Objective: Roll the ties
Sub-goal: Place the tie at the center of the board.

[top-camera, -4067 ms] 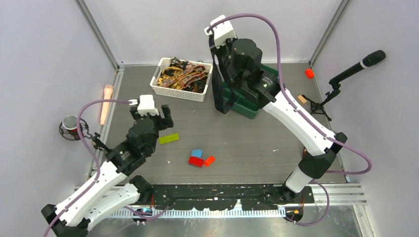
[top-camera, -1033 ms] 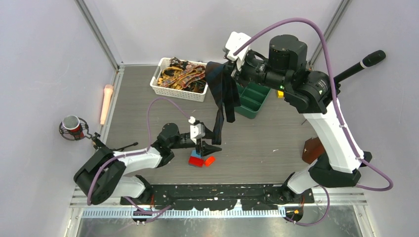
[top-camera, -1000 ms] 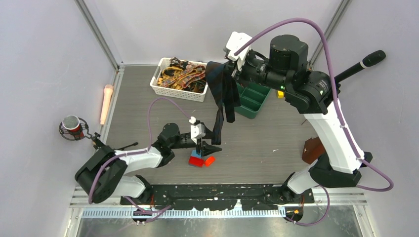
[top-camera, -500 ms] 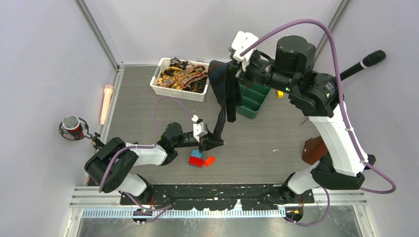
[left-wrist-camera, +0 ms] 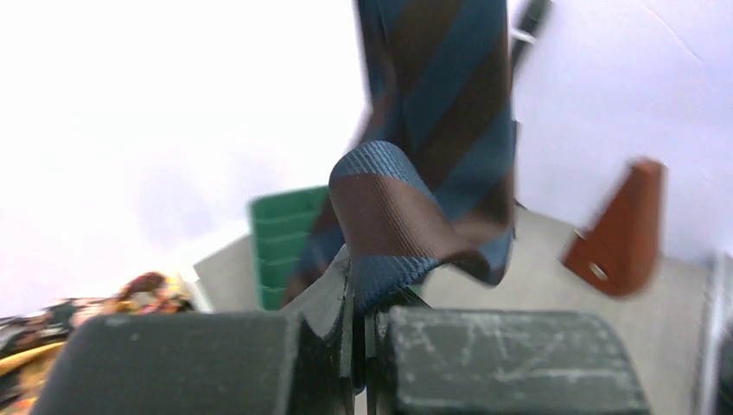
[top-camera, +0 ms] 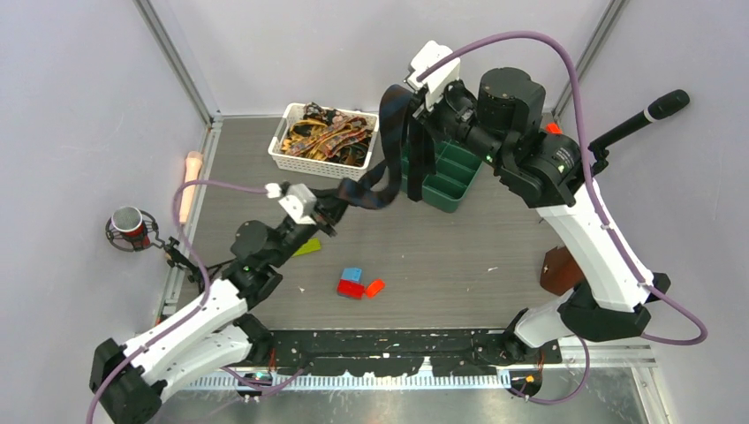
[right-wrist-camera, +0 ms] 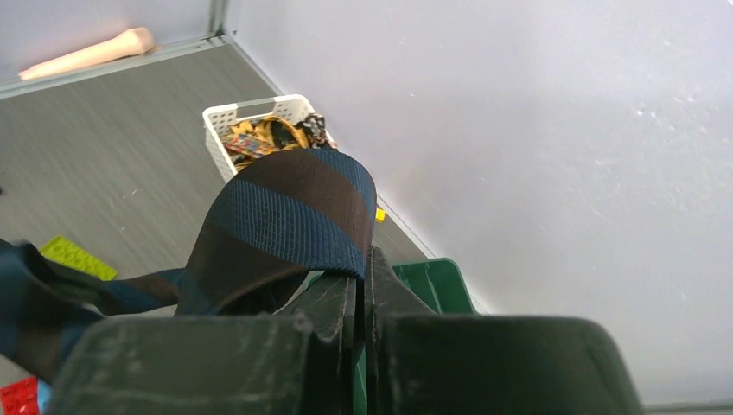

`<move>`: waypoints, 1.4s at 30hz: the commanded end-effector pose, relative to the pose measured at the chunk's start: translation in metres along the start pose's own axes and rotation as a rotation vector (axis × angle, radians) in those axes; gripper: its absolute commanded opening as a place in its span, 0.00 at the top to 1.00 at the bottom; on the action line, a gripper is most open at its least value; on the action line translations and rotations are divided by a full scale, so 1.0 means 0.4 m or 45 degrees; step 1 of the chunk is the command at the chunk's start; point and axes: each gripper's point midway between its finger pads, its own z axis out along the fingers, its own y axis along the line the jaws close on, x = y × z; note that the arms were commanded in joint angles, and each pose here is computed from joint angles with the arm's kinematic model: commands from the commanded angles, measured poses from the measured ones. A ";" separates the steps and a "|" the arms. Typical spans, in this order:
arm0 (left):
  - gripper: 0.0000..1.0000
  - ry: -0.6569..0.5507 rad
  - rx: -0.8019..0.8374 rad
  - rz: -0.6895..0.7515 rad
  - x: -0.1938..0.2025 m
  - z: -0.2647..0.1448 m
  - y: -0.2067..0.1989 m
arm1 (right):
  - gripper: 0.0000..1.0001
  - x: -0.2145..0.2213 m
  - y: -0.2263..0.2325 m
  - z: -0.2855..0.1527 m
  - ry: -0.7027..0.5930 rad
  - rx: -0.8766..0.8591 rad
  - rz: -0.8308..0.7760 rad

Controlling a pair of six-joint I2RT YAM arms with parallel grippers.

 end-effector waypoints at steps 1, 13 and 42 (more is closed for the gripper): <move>1.00 -0.073 -0.479 0.056 -0.110 -0.042 0.162 | 1.00 -0.097 -0.113 -0.061 -0.193 0.274 0.133; 1.00 -0.439 -1.362 0.098 -0.344 -0.170 0.409 | 1.00 -0.041 -0.182 -0.069 -0.183 0.571 0.364; 0.91 0.261 -1.788 0.388 -0.008 -0.152 0.638 | 1.00 0.534 -0.097 -0.299 0.645 1.093 0.598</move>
